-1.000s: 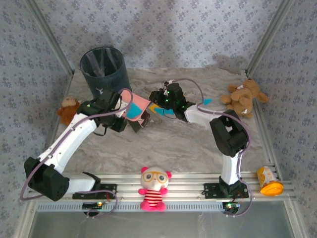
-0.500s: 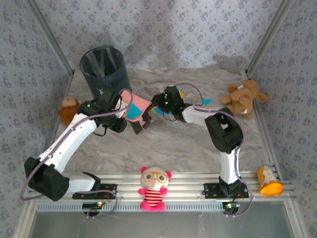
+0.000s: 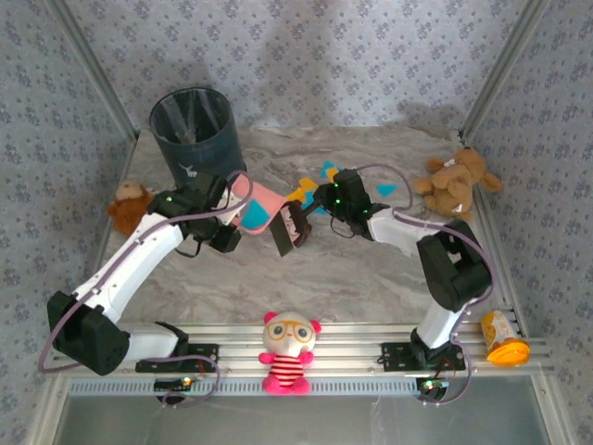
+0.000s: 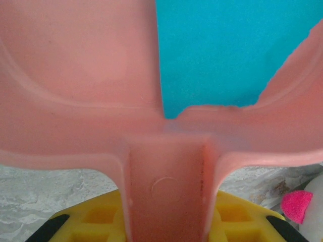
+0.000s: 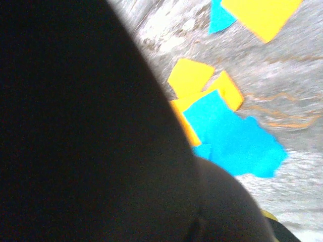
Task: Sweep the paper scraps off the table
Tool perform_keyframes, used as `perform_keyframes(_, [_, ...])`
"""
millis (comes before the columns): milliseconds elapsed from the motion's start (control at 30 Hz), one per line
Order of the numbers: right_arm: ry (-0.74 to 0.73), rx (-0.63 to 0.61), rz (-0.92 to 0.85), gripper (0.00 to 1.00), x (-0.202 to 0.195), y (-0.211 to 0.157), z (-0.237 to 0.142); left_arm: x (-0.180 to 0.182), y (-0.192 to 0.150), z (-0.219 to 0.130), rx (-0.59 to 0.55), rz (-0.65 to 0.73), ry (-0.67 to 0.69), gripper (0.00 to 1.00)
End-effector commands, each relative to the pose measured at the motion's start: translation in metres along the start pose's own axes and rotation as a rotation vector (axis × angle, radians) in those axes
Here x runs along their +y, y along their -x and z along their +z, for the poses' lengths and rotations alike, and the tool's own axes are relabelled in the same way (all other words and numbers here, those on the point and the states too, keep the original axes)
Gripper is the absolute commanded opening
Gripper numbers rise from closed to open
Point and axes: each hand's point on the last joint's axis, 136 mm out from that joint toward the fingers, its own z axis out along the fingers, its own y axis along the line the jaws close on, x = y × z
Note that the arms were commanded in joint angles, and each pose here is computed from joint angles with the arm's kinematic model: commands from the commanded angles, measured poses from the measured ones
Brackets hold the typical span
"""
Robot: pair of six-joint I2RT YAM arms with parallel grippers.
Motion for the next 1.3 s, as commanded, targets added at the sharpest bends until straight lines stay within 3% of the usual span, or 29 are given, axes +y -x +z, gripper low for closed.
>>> perform_keyframes(0, [-0.231,-0.026,-0.11,0.0,-0.06,0.001,-0.02,-0.012,-0.003,0.003,0.013,0.055,-0.039,0.0])
perform_keyframes(167, [-0.311,-0.083,-0.141,0.0,-0.08,0.016,-0.049,-0.024,-0.006,0.011,0.052,0.115,-0.061,0.0])
perform_keyframes(467, [-0.35,-0.151,-0.227,0.0,-0.078,0.039,-0.095,-0.039,-0.009,0.022,0.099,0.173,-0.109,0.0])
perform_keyframes(567, [-0.256,-0.135,-0.249,0.0,-0.058,0.04,-0.102,-0.041,-0.011,0.027,0.124,0.19,-0.116,0.0])
perform_keyframes(733, [0.045,-0.164,-0.3,0.0,-0.002,0.047,-0.117,-0.047,-0.014,0.033,0.163,0.213,-0.137,0.0])
perform_keyframes(867, [0.132,-0.203,-0.304,0.0,0.018,0.057,-0.135,-0.051,-0.014,0.036,0.179,0.239,-0.15,0.0])
perform_keyframes(967, [0.1,-0.249,-0.293,0.0,0.014,0.067,-0.148,-0.052,-0.018,0.042,0.215,0.258,-0.152,0.0])
perform_keyframes(1267, [-0.217,-0.37,-0.407,0.0,-0.029,0.093,-0.185,-0.048,-0.028,0.058,0.351,0.328,-0.126,0.0])
